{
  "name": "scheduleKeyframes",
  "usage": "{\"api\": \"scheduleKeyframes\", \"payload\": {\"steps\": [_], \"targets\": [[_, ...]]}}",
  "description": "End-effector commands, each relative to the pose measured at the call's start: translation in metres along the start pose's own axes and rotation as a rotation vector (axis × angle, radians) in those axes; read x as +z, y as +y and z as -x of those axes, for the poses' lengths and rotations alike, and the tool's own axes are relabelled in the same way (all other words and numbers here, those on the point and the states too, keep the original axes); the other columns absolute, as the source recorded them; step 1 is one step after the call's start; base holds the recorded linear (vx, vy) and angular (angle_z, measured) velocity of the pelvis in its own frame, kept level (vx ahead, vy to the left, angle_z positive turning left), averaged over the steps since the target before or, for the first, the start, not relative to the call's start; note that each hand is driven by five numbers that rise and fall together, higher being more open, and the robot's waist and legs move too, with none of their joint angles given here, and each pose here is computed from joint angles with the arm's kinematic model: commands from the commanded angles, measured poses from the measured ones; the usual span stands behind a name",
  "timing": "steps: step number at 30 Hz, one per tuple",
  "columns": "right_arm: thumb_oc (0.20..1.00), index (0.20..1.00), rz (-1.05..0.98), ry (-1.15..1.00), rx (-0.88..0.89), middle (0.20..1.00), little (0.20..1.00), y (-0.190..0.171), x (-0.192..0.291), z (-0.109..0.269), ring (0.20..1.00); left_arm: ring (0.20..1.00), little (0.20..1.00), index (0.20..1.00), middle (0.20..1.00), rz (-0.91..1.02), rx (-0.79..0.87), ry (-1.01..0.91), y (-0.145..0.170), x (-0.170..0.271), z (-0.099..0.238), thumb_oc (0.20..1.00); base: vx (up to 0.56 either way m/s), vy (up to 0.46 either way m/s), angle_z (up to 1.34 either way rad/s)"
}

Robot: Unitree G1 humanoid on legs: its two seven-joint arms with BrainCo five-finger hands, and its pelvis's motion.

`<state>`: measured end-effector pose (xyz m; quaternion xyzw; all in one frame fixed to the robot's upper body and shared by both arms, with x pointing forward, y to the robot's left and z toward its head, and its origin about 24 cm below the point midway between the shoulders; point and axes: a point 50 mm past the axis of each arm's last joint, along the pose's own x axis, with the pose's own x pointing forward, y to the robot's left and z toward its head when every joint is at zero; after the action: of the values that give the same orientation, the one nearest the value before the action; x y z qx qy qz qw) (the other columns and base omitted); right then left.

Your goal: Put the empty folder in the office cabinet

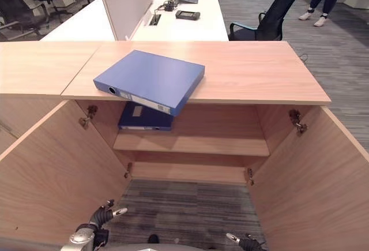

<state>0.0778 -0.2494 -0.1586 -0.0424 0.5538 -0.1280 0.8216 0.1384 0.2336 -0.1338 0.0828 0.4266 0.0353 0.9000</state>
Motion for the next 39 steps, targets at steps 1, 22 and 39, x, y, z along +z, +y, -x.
{"api": "scheduleKeyframes", "payload": {"steps": [1,22,39], "targets": [[1.0,1.0,0.072,-0.083,-0.03,1.0,1.0,-0.014,0.031,-0.004,1.0,1.0,1.0,1.0,1.0,-0.016,-0.008,-0.093,-0.007,0.026,-0.008,1.0,0.02,0.057,-0.19],[1.0,1.0,0.036,-0.08,-0.056,1.0,1.0,-0.008,0.019,-0.002,1.0,1.0,1.0,1.0,1.0,-0.375,0.367,-0.791,0.048,0.168,0.044,1.0,0.02,-0.001,-0.05],[1.0,1.0,0.089,-0.048,-0.029,1.0,1.0,0.005,0.008,-0.001,1.0,1.0,1.0,1.0,1.0,-0.82,0.951,-1.229,0.08,0.264,0.114,1.0,0.01,-0.011,0.02]]}}
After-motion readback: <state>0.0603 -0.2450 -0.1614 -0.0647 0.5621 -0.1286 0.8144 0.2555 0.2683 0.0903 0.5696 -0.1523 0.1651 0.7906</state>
